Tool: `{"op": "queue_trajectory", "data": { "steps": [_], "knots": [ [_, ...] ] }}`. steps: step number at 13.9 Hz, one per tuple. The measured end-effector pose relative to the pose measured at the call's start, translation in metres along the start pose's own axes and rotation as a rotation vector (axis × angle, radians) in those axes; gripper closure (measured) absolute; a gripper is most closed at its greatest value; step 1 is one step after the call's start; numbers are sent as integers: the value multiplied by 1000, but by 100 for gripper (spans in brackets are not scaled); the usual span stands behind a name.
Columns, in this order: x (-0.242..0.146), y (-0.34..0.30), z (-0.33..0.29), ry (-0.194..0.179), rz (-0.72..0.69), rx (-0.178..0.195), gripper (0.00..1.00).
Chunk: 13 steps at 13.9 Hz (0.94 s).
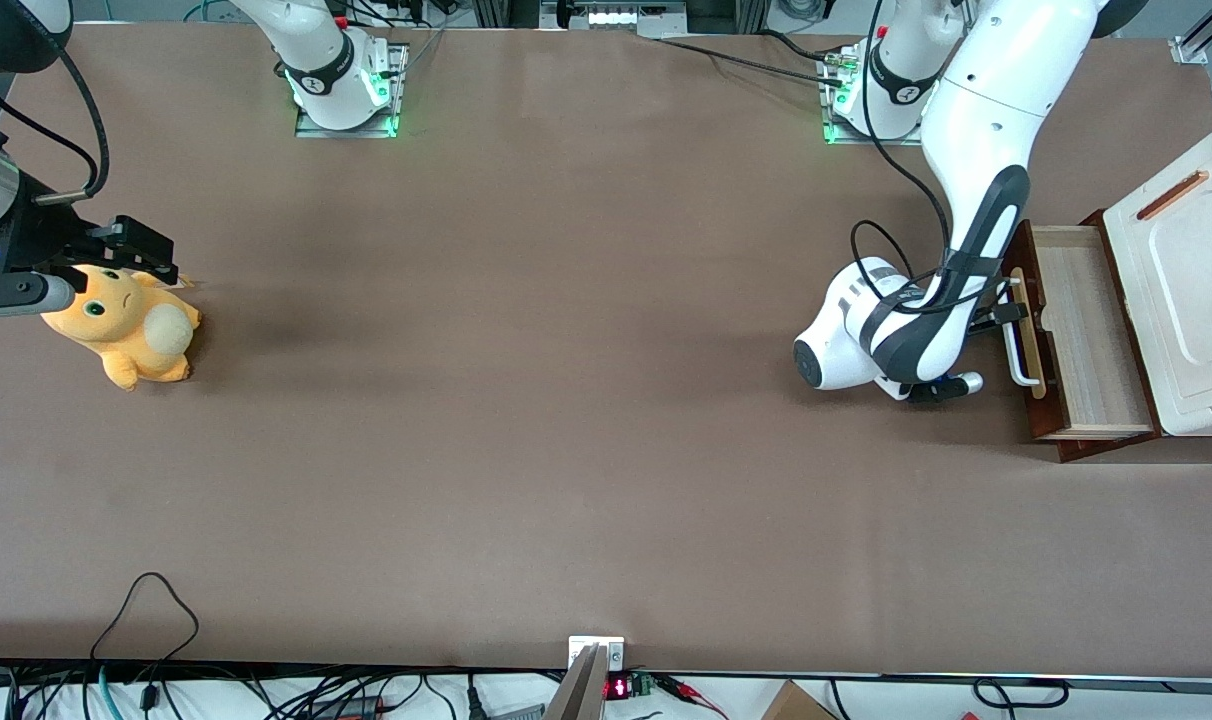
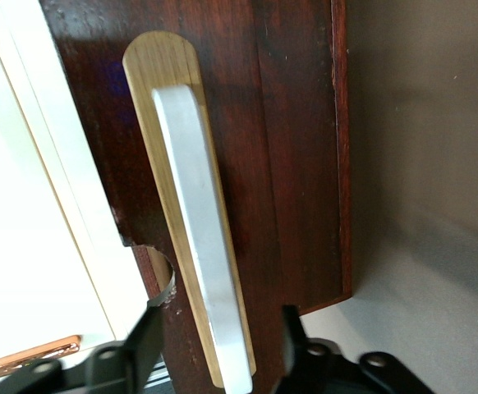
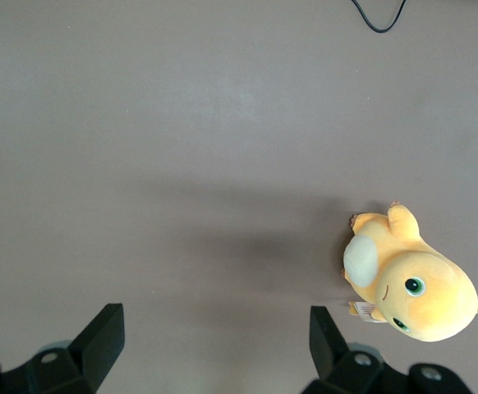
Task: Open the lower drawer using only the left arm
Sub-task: 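Open the left gripper and release the handle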
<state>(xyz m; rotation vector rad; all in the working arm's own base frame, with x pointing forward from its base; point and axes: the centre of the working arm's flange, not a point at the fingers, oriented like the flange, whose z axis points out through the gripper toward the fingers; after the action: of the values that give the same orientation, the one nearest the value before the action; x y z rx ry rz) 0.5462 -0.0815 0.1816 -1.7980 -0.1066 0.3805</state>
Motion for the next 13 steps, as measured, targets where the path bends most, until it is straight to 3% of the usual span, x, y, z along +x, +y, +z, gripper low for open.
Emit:
{"op": "queue_trajectory", "data": {
  "steps": [3,5,6,10,13],
  "knots": [
    [0,0,0,-1,0,0,1],
    [-1,0,-1,-14,0,-13,0],
    [1,-3,-5,-32,-8,-42,0],
    [23,-47,-41,-81,-44,-217,0],
    [29,-78,-49,-117,-34,-313,0]
  ]
}}
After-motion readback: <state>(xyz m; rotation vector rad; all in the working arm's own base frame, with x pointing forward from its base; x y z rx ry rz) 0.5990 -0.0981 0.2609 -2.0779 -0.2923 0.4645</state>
